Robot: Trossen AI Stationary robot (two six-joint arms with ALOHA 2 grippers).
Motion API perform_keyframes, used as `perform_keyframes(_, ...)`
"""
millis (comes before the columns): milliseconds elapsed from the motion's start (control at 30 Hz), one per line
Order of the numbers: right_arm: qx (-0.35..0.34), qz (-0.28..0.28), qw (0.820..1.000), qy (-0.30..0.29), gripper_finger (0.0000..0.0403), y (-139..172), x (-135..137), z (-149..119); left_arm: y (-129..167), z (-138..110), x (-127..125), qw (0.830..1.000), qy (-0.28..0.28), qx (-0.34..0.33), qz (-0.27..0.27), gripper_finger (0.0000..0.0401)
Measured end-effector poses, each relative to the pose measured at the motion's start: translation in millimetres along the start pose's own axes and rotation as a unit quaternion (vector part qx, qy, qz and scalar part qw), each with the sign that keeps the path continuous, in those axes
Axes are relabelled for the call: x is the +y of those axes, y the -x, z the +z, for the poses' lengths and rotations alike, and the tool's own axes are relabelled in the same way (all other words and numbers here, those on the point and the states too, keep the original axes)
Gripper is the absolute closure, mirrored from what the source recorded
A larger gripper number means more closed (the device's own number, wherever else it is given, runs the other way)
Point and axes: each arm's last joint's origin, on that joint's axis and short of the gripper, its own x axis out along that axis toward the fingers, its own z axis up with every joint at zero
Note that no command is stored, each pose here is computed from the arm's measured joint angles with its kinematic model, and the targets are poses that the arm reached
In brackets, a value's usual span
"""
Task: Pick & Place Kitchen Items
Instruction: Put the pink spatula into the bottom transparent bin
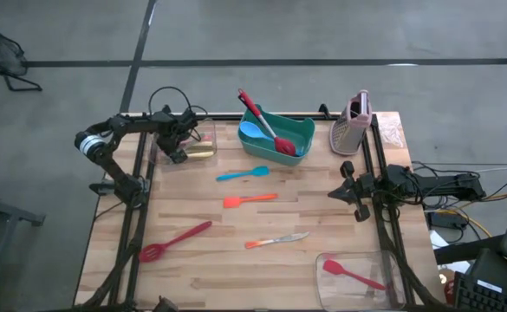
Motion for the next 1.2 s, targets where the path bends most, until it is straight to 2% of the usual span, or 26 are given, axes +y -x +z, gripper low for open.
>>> perform_keyframes(467,0.0,0.0,1.0,0.0,0.0394,0,0,0,29,-12,8,0.998,-0.006,-0.059,0.019,0.04)
perform_keyframes(733,0.0,0.0,1.0,0.0,0.0394,0,0,0,32,-13,9,0.997,-0.014,-0.071,0.008,0.04)
perform_keyframes(867,0.0,0.0,1.0,0.0,0.0394,0,0,0,34,-13,6,0.996,-0.026,-0.08,-0.041,0.04)
perform_keyframes(1100,0.0,0.0,1.0,0.0,0.0394,0,0,0,38,-17,5,0.996,-0.027,-0.078,-0.035,0.04)
perform_keyframes(1200,0.0,0.0,1.0,0.0,0.0394,0,0,0,36,-18,4,0.997,-0.021,-0.073,-0.026,0.0385)
